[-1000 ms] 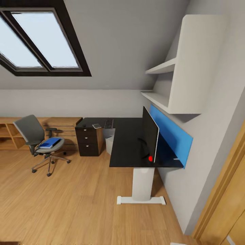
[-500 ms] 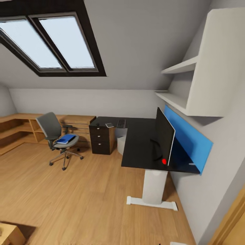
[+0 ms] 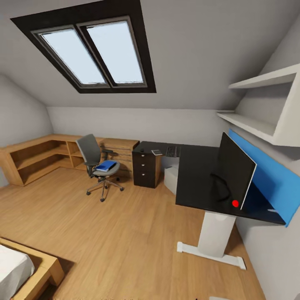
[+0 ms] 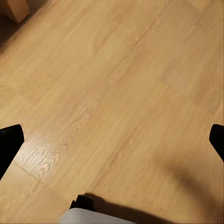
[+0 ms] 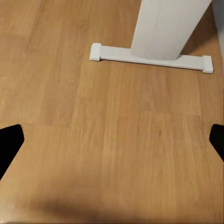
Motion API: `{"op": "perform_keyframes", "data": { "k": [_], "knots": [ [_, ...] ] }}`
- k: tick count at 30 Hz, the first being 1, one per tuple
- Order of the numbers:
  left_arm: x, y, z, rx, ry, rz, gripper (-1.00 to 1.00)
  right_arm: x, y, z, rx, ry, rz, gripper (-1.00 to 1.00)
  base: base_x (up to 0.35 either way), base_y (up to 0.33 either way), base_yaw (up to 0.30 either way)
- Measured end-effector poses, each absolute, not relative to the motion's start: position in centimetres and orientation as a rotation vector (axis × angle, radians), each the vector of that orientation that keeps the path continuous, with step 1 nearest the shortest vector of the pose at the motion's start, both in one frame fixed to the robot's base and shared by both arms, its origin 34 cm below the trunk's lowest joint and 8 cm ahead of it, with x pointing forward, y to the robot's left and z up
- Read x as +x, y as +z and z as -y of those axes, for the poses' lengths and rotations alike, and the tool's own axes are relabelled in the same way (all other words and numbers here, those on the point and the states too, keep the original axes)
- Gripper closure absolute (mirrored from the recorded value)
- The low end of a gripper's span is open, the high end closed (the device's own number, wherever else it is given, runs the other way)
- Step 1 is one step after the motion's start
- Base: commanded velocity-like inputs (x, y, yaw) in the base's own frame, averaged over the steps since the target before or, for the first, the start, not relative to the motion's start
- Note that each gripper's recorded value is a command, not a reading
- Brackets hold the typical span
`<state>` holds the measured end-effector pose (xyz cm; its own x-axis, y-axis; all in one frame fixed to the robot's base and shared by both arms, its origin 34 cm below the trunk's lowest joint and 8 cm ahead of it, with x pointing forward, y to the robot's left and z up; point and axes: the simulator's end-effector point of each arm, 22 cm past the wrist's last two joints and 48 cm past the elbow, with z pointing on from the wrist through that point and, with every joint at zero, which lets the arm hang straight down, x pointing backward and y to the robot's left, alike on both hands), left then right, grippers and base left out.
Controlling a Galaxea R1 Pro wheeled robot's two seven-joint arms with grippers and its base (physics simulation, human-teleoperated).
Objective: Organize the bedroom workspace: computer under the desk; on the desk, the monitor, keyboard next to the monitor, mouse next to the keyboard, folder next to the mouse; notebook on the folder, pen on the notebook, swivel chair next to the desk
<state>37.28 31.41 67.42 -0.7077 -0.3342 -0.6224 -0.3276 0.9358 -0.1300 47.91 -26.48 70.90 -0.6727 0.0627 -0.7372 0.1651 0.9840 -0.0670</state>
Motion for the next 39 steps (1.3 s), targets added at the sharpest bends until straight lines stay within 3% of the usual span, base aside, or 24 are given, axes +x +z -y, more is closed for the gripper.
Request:
{"op": "perform_keyframes", "data": {
  "k": [7,22,39],
  "knots": [
    [36.97,67.22,-31.28,-0.468,-0.013,-2.416,-1.0,47.75,70.72,26.57,0.158,-0.164,-2.313,-1.0,0.108,0.292,0.209],
    [36.79,67.13,-31.21,-0.469,-0.014,-2.42,-1.0,47.82,70.8,26.78,0.153,-0.168,-2.307,-1.0,0.27,0.227,0.019],
    [36.92,67.2,-31.19,-0.467,-0.014,-2.416,-1.0,47.9,70.89,26.79,0.156,-0.166,-2.304,-1.0,0.163,0.284,-0.223]
  ]
}}
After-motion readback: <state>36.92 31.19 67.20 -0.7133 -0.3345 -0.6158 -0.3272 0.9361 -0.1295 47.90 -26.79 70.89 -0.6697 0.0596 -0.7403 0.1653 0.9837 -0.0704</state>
